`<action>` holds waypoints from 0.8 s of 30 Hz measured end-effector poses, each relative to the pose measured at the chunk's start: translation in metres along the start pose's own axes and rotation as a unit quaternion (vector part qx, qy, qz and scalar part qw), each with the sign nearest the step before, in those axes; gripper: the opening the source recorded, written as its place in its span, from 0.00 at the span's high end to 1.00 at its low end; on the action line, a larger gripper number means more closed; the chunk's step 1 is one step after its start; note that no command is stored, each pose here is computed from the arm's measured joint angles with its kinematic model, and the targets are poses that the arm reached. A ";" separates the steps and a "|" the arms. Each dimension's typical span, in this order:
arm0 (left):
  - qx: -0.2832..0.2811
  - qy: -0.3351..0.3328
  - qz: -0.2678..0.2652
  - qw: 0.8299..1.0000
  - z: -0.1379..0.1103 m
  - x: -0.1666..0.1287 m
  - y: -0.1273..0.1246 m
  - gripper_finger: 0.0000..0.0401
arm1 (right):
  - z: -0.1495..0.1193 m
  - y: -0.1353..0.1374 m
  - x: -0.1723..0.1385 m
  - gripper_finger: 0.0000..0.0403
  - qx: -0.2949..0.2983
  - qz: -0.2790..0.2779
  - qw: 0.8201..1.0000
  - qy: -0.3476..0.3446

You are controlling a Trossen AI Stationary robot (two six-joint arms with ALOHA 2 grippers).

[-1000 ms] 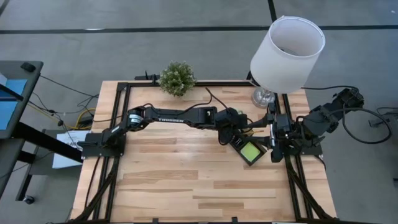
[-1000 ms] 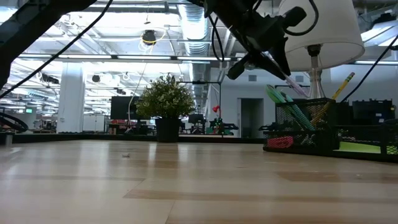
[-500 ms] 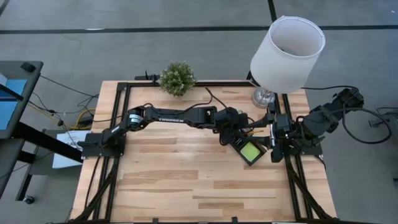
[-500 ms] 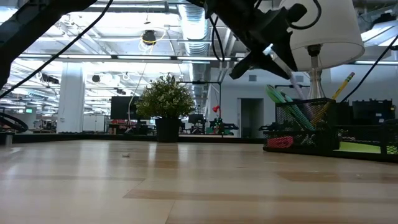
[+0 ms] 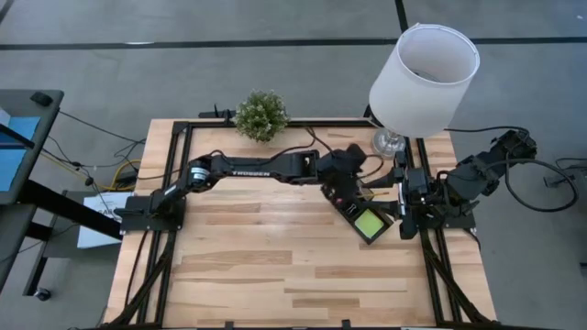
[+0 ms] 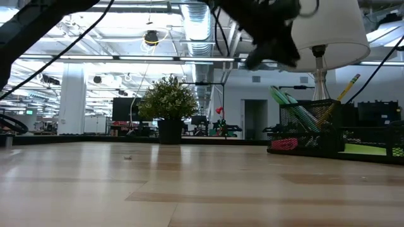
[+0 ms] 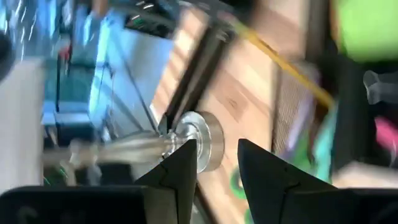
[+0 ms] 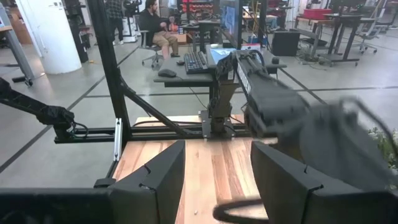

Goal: Pick and place office supplies into organizer
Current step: Return to Home Position

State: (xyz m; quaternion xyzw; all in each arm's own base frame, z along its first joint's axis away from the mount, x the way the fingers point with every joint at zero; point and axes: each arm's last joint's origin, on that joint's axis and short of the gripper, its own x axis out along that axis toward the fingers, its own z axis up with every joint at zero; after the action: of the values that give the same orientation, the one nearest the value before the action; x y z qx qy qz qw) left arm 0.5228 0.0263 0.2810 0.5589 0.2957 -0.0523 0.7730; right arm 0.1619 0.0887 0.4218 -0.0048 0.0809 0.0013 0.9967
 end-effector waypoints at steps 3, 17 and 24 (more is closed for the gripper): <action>-0.126 -0.011 -0.012 0.992 0.009 -0.018 0.017 0.73 | 0.000 0.000 0.000 0.57 0.000 0.000 1.000 0.000; -0.345 0.056 -0.133 0.928 -0.019 -0.227 0.060 0.73 | -0.001 -0.003 0.002 0.57 -0.118 -0.010 0.993 0.007; -0.467 0.036 -0.019 0.883 -0.056 -0.392 0.065 0.73 | -0.001 -0.012 0.006 0.57 -0.117 -0.035 0.992 0.011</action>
State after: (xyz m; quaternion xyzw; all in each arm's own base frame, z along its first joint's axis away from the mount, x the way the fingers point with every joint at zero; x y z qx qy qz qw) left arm 0.2056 0.0026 0.5259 0.1290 0.3240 0.0974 0.9321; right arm 0.1678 0.0766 0.4203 -0.1245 0.0914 -0.0239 0.9877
